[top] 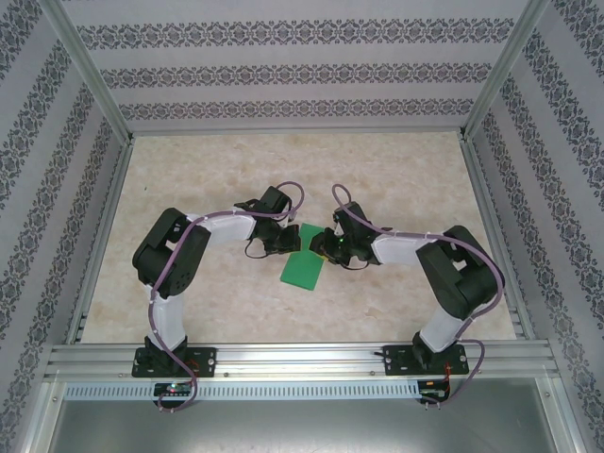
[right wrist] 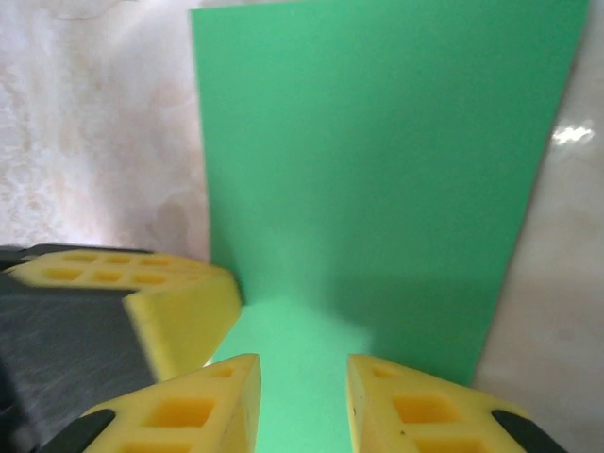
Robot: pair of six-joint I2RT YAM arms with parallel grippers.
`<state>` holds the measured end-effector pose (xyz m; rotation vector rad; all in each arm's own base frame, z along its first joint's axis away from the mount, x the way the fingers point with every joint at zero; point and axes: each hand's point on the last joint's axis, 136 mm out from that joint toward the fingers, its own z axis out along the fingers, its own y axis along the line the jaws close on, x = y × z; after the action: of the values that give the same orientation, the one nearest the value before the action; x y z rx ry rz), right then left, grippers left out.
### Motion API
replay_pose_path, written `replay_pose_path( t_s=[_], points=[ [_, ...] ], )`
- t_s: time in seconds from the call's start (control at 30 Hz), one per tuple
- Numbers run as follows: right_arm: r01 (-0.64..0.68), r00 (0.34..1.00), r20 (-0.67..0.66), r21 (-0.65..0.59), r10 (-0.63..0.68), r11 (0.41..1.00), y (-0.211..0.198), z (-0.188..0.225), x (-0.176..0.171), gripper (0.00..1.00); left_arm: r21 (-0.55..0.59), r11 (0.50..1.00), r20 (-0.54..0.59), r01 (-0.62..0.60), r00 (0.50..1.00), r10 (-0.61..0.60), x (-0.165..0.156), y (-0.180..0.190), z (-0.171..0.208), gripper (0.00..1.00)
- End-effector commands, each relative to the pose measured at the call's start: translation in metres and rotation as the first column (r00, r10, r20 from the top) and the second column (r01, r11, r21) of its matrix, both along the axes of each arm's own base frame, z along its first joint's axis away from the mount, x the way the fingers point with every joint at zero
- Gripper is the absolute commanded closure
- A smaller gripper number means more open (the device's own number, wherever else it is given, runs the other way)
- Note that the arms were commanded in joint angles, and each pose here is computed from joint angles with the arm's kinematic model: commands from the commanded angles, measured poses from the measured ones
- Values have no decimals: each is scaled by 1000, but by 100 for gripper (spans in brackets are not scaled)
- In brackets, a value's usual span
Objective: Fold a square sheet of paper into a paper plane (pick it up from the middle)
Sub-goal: Fold the square sheet of paper in half at the center of the table.
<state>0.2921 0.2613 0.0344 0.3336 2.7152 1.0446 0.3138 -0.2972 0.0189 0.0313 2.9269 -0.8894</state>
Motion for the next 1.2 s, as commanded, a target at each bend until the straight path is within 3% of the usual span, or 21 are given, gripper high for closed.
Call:
replay_pose_path(
  t_s=[0.0,0.4,0.83,1.17],
  points=[
    [-26,999,48,10,25,1000,5,19,-9,69,84,996,-50,-7,999,12,-17,15,-16,94],
    [-40,998,-56,-24,39,999,6,-31,-49,70,82,997,-49,-9,999,13,-18,16,-14,94],
    [-108,994,37,53,106,993,27,15,-70,69,73,997,-51,-7,999,11,-20,16,-13,94],
    [-130,988,-91,-57,125,990,11,-39,-94,69,75,997,-54,-1,999,5,-22,17,-15,94]
  ],
)
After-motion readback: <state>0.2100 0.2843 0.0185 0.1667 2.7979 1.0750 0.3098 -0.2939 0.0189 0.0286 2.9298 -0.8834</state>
